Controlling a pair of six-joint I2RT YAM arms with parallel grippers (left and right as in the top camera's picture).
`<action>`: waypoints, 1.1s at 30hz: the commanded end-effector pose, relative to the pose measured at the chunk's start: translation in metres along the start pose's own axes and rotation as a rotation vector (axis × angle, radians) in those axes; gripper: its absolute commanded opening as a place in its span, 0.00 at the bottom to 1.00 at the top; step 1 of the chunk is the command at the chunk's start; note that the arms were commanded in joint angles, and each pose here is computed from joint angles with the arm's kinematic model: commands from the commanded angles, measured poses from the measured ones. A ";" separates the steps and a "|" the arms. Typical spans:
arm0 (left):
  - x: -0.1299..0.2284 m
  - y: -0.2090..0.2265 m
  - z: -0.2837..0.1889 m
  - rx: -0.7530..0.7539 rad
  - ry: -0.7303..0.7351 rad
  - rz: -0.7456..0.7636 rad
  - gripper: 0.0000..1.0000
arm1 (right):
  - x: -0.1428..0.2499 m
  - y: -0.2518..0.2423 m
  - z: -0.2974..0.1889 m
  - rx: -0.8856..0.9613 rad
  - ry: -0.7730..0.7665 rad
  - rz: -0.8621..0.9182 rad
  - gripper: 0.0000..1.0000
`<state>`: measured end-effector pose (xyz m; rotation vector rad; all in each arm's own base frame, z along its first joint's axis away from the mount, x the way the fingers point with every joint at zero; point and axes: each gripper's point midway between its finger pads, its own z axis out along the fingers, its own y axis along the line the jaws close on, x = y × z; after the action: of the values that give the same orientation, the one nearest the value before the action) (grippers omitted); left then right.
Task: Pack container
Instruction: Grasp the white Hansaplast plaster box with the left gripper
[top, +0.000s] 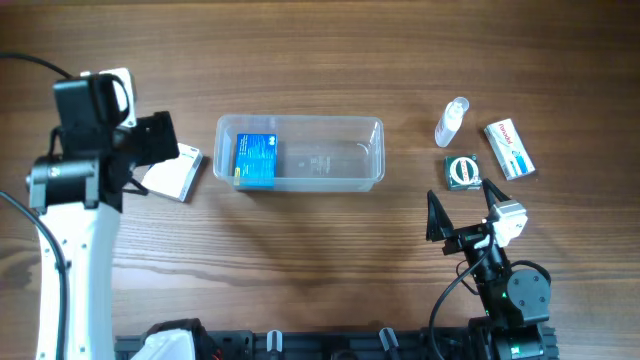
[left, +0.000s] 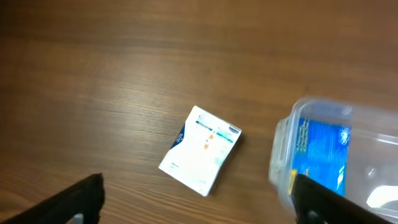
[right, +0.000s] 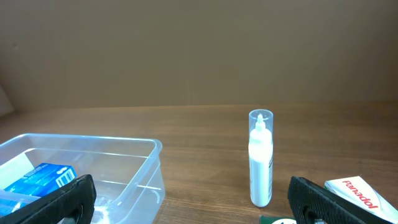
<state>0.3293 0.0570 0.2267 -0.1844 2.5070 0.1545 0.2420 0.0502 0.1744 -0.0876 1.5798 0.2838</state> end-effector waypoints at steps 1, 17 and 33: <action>0.010 -0.015 0.030 0.136 0.072 0.222 1.00 | -0.001 0.001 0.000 -0.010 -0.006 -0.018 1.00; 0.078 -0.029 0.147 0.276 0.411 0.476 1.00 | -0.001 0.001 0.000 -0.010 -0.005 -0.019 1.00; 0.075 -0.012 0.162 0.271 0.385 0.473 1.00 | -0.001 0.001 0.000 -0.010 -0.006 -0.019 1.00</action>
<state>0.3627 0.0669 0.0560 0.5057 2.8907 -0.0030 0.2420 0.0501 0.1743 -0.0873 1.5802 0.2835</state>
